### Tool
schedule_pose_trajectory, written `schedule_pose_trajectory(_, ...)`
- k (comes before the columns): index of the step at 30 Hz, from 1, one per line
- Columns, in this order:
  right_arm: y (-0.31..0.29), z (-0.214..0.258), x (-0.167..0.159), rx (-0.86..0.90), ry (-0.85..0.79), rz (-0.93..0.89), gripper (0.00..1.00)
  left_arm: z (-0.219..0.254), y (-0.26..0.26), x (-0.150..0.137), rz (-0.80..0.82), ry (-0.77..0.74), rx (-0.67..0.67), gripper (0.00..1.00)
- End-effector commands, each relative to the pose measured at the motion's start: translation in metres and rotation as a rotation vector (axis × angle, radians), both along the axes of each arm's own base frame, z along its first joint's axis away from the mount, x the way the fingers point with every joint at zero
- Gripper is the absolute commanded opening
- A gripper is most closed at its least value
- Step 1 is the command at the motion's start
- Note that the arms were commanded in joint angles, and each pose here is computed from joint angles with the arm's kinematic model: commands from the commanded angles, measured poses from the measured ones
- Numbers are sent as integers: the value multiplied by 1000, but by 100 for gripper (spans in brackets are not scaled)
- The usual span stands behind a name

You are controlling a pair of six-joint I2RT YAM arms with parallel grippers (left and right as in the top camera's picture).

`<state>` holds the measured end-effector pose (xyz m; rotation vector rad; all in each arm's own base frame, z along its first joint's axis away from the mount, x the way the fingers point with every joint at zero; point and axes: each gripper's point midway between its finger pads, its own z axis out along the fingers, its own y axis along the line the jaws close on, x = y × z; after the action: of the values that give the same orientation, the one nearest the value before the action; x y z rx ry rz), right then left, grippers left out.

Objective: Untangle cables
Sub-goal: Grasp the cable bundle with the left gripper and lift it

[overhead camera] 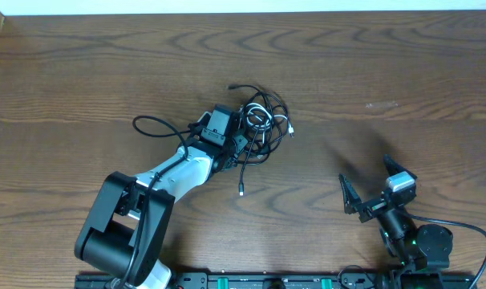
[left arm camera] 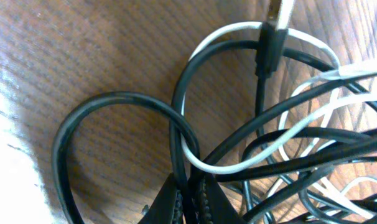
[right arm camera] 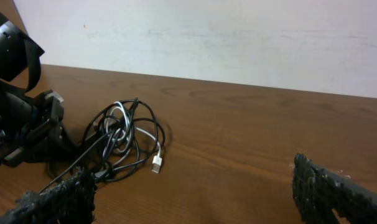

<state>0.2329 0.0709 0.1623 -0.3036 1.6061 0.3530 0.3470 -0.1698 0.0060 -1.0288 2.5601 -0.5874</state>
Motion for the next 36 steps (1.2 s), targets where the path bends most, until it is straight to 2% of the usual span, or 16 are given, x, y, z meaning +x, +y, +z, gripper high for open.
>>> schedule_pose_trajectory(1,1,-1,-1,-7,0,8,99,3,1,5,-66,-30,51,8)
schedule_pose_trajectory(7,1,-1,-1,-7,0,8,99,29,-9,8,-189,-114,38,8)
schedule_pose_trajectory(14,1,-1,-1,-7,0,8,99,121,-28,12,-333,-375,-40,8)
schedule_pose_trajectory(20,1,-1,-1,-7,0,8,99,181,-23,1,-337,-518,-73,8)
schedule_pose_trajectory(31,1,-1,-1,-7,0,8,99,172,-16,-15,-342,-445,-55,8)
schedule_pose_trajectory(36,1,-1,-1,-7,0,8,99,189,-34,-15,-402,-503,-145,8)
